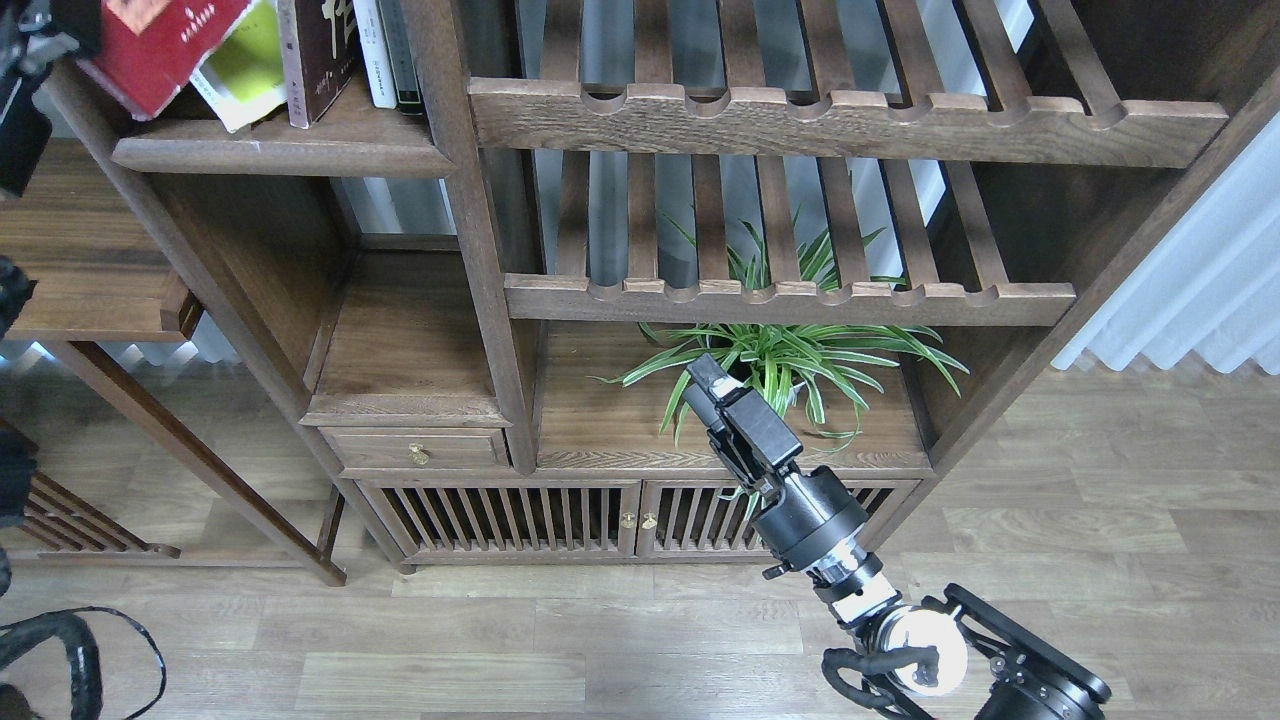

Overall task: Organize books on shelf
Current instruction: 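Push the red book upright into the upper shelf with the left gripper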

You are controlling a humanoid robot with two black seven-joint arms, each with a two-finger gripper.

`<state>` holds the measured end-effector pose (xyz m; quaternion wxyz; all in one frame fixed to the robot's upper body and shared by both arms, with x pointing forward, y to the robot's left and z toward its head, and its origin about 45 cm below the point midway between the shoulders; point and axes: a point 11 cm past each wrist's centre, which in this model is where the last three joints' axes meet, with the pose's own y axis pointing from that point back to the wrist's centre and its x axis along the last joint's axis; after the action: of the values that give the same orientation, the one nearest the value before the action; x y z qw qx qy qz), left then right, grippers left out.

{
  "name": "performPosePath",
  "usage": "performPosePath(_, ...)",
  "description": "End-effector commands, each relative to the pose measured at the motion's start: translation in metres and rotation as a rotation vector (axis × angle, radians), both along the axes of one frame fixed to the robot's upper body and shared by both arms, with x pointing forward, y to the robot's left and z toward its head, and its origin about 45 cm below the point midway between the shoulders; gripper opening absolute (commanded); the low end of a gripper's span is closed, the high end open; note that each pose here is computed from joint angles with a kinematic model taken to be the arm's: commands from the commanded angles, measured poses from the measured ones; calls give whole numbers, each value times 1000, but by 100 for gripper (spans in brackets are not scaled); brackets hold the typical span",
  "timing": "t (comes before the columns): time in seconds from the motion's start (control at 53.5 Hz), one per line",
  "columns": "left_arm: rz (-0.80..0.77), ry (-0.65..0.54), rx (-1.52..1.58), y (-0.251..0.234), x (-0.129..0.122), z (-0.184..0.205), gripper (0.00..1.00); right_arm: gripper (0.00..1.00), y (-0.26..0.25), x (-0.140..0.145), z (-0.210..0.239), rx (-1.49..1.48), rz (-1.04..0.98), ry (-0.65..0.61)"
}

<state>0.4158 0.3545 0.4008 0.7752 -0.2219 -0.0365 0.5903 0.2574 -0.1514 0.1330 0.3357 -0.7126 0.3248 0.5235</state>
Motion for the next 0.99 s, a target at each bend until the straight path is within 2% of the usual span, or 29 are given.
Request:
performPosePath(0.0, 40, -2, -5, 2, 7, 1, 0, 80, 1, -1, -1, -2, 4, 3)
performPosePath(0.393, 190, -27, -22, -13, 28, -13, 0, 80, 1, -4, -6, -1, 0, 18)
performPosePath(0.973, 178, -7, 37, -42, 69, -10, 0, 81, 1, -7, -9, 0, -3, 30)
